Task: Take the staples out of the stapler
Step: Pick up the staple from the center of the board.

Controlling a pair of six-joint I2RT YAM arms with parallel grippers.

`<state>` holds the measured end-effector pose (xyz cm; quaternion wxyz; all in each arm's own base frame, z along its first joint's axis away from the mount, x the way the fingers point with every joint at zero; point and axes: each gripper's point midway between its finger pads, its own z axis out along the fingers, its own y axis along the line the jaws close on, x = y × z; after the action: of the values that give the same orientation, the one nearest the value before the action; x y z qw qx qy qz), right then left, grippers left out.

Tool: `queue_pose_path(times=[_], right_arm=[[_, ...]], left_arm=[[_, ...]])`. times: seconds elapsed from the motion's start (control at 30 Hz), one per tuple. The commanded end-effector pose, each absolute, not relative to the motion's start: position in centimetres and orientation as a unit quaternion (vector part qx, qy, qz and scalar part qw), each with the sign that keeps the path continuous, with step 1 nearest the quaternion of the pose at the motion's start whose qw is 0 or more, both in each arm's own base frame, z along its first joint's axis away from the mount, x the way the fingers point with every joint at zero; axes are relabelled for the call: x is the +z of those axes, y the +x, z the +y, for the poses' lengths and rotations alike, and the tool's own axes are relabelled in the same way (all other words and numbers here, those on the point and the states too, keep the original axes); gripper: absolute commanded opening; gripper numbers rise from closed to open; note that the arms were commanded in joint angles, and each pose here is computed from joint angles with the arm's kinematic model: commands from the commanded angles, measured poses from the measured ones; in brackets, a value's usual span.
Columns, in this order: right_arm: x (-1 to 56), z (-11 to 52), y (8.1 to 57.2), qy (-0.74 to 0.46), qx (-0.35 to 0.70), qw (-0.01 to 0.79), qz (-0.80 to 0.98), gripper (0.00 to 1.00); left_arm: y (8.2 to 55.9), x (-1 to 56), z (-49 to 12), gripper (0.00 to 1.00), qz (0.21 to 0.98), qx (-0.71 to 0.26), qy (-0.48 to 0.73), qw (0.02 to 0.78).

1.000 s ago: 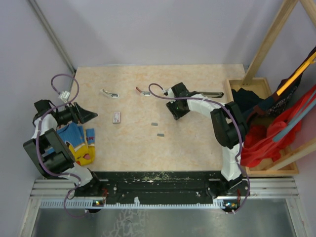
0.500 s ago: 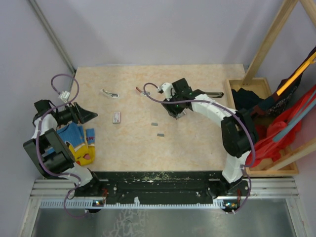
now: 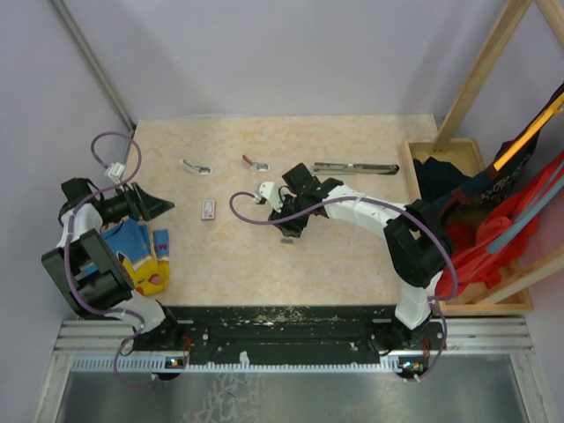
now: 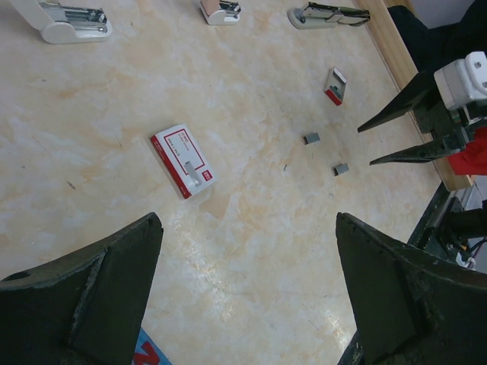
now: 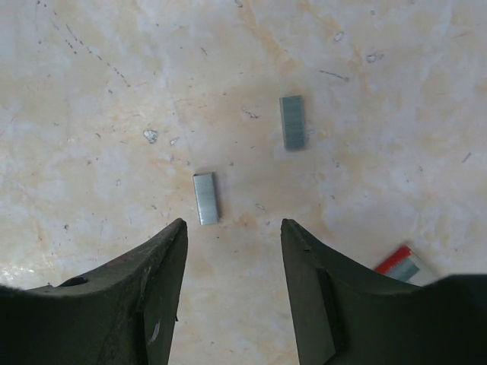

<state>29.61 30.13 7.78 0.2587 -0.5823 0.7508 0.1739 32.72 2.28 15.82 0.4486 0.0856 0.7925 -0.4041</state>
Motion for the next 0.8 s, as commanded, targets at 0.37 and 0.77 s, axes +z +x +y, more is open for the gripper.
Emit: queue_pose_path(times=[0.37,0.77], right_arm=[[4.9,31.5,28.2,-0.618,0.164,0.225,0.735,0.49],[3.0,31.5,27.6,-0.634,0.131,0.213,0.732,0.37]], left_arm=[[32.7,16.2,2.3,1.0,0.785,-0.409,0.095,0.456],[32.6,16.2,2.3,1.0,0.784,-0.411,0.095,0.456]])
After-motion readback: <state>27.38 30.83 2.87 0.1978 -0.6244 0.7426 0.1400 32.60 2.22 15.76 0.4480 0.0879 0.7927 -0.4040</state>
